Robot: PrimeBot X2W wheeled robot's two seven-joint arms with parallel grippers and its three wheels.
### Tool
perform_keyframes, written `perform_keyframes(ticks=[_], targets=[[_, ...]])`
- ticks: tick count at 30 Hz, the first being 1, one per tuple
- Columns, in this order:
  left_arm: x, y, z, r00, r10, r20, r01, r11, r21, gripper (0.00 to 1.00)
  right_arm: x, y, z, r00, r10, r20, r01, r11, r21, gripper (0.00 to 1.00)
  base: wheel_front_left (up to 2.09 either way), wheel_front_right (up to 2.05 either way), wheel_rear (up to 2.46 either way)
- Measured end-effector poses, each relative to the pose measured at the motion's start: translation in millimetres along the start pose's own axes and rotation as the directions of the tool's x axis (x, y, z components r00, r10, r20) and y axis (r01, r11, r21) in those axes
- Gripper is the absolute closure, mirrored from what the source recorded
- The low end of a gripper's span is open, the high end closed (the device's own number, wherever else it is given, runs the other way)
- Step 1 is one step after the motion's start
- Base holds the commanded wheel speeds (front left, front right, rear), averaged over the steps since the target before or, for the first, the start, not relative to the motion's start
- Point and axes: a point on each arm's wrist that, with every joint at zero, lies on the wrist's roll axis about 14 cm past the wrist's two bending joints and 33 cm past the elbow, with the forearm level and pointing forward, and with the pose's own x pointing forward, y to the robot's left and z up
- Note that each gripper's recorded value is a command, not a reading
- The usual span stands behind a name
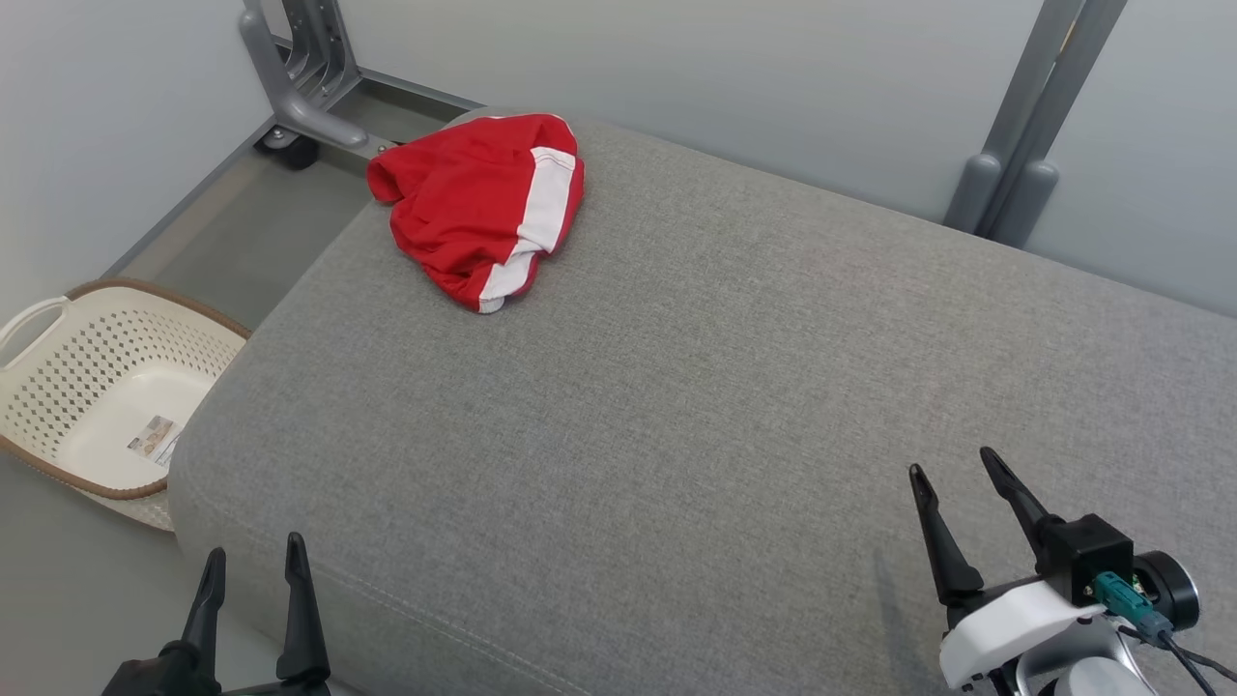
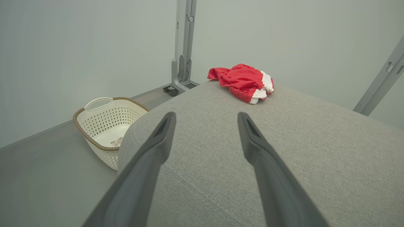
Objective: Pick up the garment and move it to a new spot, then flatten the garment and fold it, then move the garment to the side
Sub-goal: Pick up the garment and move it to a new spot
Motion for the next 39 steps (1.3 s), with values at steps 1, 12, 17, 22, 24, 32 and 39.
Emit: perform_keyframes(ticks=[1, 12, 17, 22, 24, 32, 39], targets=[[0.3, -0.7, 0.6, 1.000, -0.002, 0.003, 0.002, 1.000, -0.001, 0.00, -2.3, -4.1, -1.2, 1.000, -0.012, -0.004, 0.012, 1.000, 0.000, 0.00, 0.00, 0.00, 0.00], [14.3, -25.0, -2.5, 0.997, -0.079, -0.007, 0.079, 0.997, -0.022, 0.00, -16.3, -22.3, -10.0, 0.997, -0.075, -0.026, 0.075, 0.997, 0.006, 0.00, 0.00, 0.00, 0.00], [54.6, -46.7, 10.5, 0.992, -0.122, 0.023, 0.123, 0.990, -0.067, 0.00, -4.3, -36.9, -10.0, 0.998, -0.065, -0.011, 0.064, 0.998, -0.026, 0.00, 0.00, 0.00, 0.00], [123.4, -78.1, 15.7, 0.981, -0.186, -0.062, 0.178, 0.977, -0.116, 0.00, 19.2, -70.7, -17.6, 0.999, -0.052, 0.000, 0.052, 0.995, -0.084, 0.00, 0.00, 0.00, 0.00], [146.2, -88.4, 13.1, 0.972, -0.208, -0.108, 0.196, 0.974, -0.110, 0.00, 25.2, -84.3, -24.0, 0.998, -0.056, -0.004, 0.056, 0.994, -0.096, 0.00, 0.00, 0.00, 0.00], [217.6, -103.7, -26.1, 0.916, -0.207, -0.342, 0.189, 0.978, -0.086, 0.00, 24.3, -122.5, -74.3, 0.993, -0.071, -0.093, 0.061, 0.992, -0.106, 0.00, 0.00, 0.00, 0.00], [241.4, -114.1, -90.7, 0.831, -0.171, -0.529, 0.132, 0.985, -0.111, 0.00, 6.2, -152.2, -96.6, 0.983, -0.117, -0.140, 0.101, 0.988, -0.118, 0.00, 0.00, 0.00, 0.00]])
